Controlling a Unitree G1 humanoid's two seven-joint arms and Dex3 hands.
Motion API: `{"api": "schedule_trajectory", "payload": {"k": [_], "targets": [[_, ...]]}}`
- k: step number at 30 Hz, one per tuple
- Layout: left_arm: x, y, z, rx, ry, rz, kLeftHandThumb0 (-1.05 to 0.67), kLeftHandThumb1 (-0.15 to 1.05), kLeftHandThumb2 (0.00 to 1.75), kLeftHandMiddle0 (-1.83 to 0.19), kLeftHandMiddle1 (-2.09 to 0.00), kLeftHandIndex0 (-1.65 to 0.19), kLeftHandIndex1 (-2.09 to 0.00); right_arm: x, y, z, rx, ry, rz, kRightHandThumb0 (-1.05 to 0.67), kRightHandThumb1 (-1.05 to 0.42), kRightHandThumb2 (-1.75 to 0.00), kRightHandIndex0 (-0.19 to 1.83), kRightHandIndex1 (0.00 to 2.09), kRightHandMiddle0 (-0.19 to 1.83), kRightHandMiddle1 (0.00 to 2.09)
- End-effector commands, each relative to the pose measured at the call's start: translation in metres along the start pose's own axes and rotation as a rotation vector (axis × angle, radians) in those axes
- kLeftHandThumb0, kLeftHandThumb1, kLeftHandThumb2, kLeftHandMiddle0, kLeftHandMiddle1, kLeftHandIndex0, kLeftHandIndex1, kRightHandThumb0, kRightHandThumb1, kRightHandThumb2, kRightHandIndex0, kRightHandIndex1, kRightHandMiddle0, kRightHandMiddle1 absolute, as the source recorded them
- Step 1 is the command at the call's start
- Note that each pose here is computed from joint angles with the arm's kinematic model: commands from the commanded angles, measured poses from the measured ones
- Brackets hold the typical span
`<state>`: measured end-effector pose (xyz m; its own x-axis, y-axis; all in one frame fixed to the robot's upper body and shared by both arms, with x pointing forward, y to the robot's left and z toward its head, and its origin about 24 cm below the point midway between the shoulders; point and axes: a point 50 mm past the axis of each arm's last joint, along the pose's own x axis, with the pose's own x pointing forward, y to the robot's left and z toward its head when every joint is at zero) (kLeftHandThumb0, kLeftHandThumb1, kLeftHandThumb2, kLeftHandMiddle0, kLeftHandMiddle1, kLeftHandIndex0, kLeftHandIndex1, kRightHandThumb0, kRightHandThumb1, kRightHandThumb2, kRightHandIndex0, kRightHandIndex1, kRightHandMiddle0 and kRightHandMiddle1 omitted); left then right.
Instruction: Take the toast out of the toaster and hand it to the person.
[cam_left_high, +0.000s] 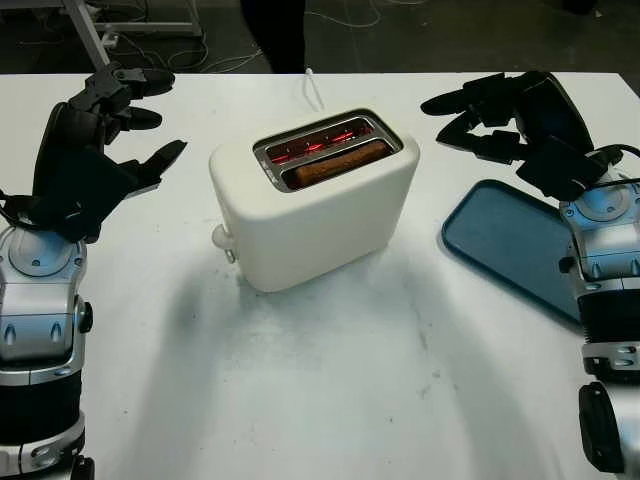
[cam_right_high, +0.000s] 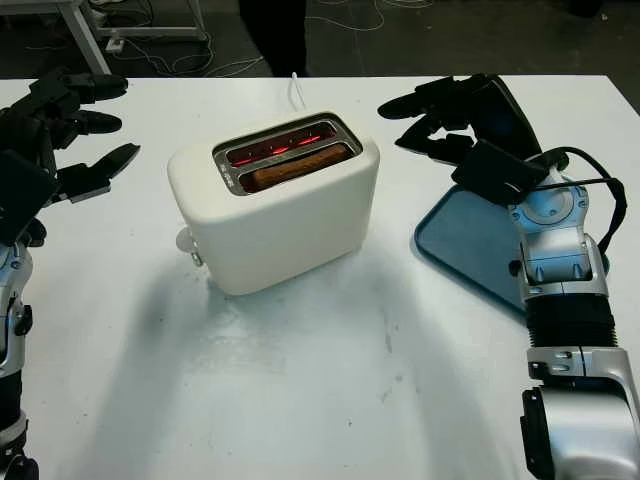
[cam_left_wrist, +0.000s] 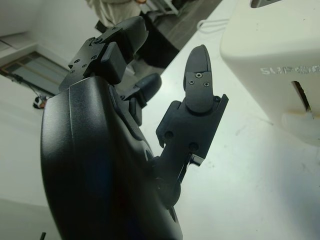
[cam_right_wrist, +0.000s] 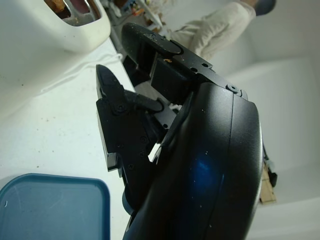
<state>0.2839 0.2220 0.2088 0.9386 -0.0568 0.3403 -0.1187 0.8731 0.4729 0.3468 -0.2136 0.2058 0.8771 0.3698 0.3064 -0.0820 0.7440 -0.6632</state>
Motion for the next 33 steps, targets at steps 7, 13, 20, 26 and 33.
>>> {"api": "schedule_trajectory", "payload": {"k": [7, 13, 20, 26, 33], "targets": [[-0.0013, 0.0014, 0.0, 0.016, 0.006, 0.007, -0.21, 0.73, 0.44, -0.18, -1.01, -0.32, -0.64, -0.0013, -0.0005, 0.0003, 0.019, -0.009, -0.007, -0.06, -0.83, 0.0, 0.92, 0.66, 1.07, 0.01], [-0.0031, -0.0013, -0.0041, -0.007, 0.03, 0.002, -0.24, 0.74, 0.43, -0.17, -0.99, -0.32, -0.63, -0.0014, 0.0004, 0.0001, 0.031, -0.005, -0.006, -0.06, -0.84, -0.01, 0.9, 0.66, 1.07, 0.01], [-0.0086, -0.0036, -0.0092, -0.011, 0.044, -0.009, -0.25, 0.76, 0.4, -0.18, -0.98, -0.32, -0.61, -0.0016, 0.0015, 0.0011, 0.001, -0.023, -0.009, -0.07, -0.84, 0.0, 0.91, 0.68, 1.08, 0.01], [-0.0094, -0.0054, -0.0093, -0.026, 0.044, -0.021, -0.24, 0.78, 0.36, -0.18, -0.97, -0.32, -0.6, -0.0011, 0.0025, 0.0003, 0.035, -0.019, -0.007, -0.04, -0.85, -0.01, 0.91, 0.69, 1.07, 0.01], [-0.0082, -0.0064, -0.0071, -0.02, 0.031, -0.025, -0.24, 0.8, 0.33, -0.19, -0.98, -0.32, -0.59, -0.0009, 0.0014, 0.0012, 0.016, -0.019, -0.007, -0.03, -0.85, 0.0, 0.87, 0.7, 1.06, 0.0]]}}
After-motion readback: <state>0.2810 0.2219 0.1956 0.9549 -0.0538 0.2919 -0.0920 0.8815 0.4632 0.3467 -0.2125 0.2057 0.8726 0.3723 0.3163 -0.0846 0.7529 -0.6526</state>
